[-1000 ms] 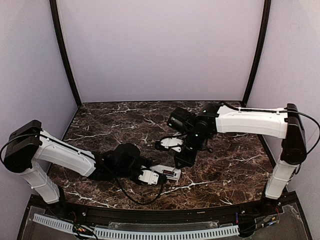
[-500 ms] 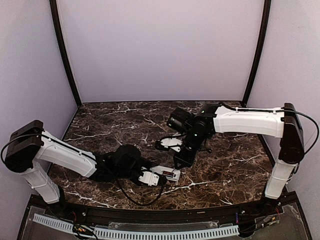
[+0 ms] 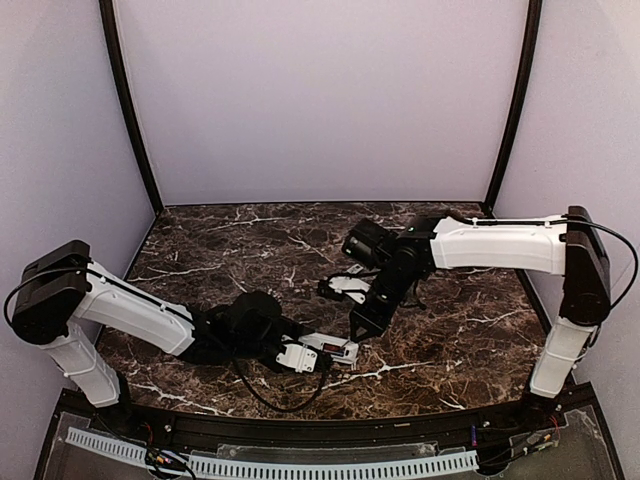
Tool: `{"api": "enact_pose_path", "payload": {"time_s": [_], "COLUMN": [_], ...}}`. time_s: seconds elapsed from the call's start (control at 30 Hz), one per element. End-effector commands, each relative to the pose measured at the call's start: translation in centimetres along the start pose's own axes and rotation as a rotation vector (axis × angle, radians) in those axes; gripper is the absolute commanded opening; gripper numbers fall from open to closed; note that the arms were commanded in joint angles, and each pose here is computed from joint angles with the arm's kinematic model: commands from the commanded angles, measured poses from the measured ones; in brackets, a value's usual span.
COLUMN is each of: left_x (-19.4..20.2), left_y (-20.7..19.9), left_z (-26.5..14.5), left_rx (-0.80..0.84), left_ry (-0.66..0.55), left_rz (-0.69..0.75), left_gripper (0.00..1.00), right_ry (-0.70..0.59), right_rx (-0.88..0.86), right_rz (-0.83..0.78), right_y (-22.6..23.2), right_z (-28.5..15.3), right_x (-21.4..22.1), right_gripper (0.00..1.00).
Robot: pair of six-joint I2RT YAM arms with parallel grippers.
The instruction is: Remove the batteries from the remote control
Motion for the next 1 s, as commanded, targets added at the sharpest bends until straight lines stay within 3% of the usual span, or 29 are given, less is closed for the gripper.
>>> {"api": "enact_pose_path", "payload": {"time_s": [0.0, 0.97], "left_x": [-0.4, -0.1], "left_y": [2.2, 2.0], "left_z": [-0.2, 0.1], "left_rx": [-0.113, -0.113], "left_ry": [-0.009, 0.013], "left_rz": [-0.030, -0.040], "left_gripper": [0.00, 0.00], "right_ry": [0.053, 0.020], "right_rx": [-0.049, -0.239], "right_rz": [0.063, 0.318], "right_y": [-0.2, -1.6], "right_z": [2.1, 2.8], "right_x": [1.1, 1.5], "right_gripper": [0.00, 0.00]}}
Point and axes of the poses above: each gripper's point midway between its finger pads, its own z axis out along the fingers, its own y axis along the line the jaws close on, x = y × z, the point moved 5 cm from there along -z, back along the fingers, and after that the axes turned 15 degrees about z, right-handed, at the moved point
